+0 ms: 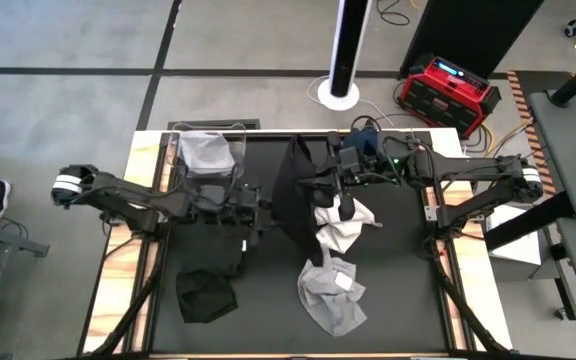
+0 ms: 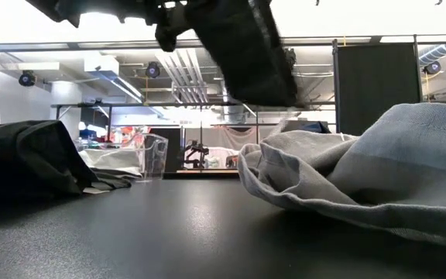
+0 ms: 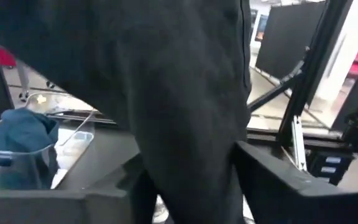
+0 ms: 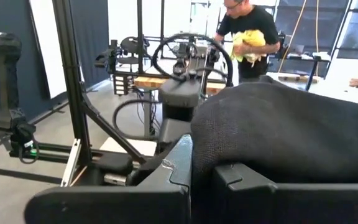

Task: Sort towels by color in basket
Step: Put the right black towel into the right transparent bin

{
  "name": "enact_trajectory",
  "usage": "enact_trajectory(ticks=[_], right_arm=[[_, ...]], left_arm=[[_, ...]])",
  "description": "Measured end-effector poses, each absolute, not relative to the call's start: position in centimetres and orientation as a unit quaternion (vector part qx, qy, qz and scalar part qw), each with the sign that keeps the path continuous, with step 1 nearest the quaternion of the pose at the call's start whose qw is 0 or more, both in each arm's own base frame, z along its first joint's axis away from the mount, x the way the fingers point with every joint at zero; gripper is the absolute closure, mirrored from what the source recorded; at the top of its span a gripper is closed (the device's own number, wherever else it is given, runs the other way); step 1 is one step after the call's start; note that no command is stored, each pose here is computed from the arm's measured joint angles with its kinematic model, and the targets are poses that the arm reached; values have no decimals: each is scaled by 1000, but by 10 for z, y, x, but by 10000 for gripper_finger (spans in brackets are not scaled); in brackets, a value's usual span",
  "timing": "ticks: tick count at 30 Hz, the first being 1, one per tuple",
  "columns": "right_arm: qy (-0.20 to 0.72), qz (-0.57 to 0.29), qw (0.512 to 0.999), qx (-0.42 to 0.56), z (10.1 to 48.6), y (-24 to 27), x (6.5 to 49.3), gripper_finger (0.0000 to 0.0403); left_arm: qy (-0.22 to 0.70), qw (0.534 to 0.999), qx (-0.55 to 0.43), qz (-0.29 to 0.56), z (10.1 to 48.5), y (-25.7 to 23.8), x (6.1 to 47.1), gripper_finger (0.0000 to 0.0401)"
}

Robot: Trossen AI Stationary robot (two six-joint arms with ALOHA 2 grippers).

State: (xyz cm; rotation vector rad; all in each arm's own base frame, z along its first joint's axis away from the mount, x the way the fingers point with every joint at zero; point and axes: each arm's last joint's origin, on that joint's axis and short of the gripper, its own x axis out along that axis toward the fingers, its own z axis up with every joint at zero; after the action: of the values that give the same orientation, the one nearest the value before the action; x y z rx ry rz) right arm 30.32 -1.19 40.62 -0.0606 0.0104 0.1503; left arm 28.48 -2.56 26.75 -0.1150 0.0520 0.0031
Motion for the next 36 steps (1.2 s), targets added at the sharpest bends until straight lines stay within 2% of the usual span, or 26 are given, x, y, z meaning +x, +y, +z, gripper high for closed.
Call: enact_trajectory(ticks=[2, 6, 7, 16, 20, 23, 26, 31, 36], right_arm=[[11, 75, 997, -29, 405, -12, 303, 394], [33, 75, 996, -26, 401, -12, 303, 394], [41, 72, 996, -25, 399, -12, 303, 394], [161, 20, 987, 1, 372, -15, 306, 392], [194, -3, 981, 7, 354, -17, 318, 375], [213, -3, 977, 1, 342, -18, 327, 340], [219, -3, 976, 1, 338, -18, 332, 288], [204, -5, 979, -3, 347, -18, 326, 193], [180, 1, 984, 3, 363, -17, 312, 118]], left_arm=[[23, 999, -44, -6, 271, -26, 288, 272], [16, 1000, -23, -6, 274, -26, 285, 376], [15, 1000, -21, -6, 274, -26, 283, 387], [-33, 999, 6, -1, 296, -24, 263, 400], [-53, 999, 9, 0, 306, -23, 255, 401], [-65, 998, 8, 5, 311, -22, 251, 401], [-68, 997, 10, 19, 314, -21, 247, 401], [-74, 996, 14, 38, 319, -19, 240, 401], [-64, 991, 30, 111, 323, -14, 230, 401]])
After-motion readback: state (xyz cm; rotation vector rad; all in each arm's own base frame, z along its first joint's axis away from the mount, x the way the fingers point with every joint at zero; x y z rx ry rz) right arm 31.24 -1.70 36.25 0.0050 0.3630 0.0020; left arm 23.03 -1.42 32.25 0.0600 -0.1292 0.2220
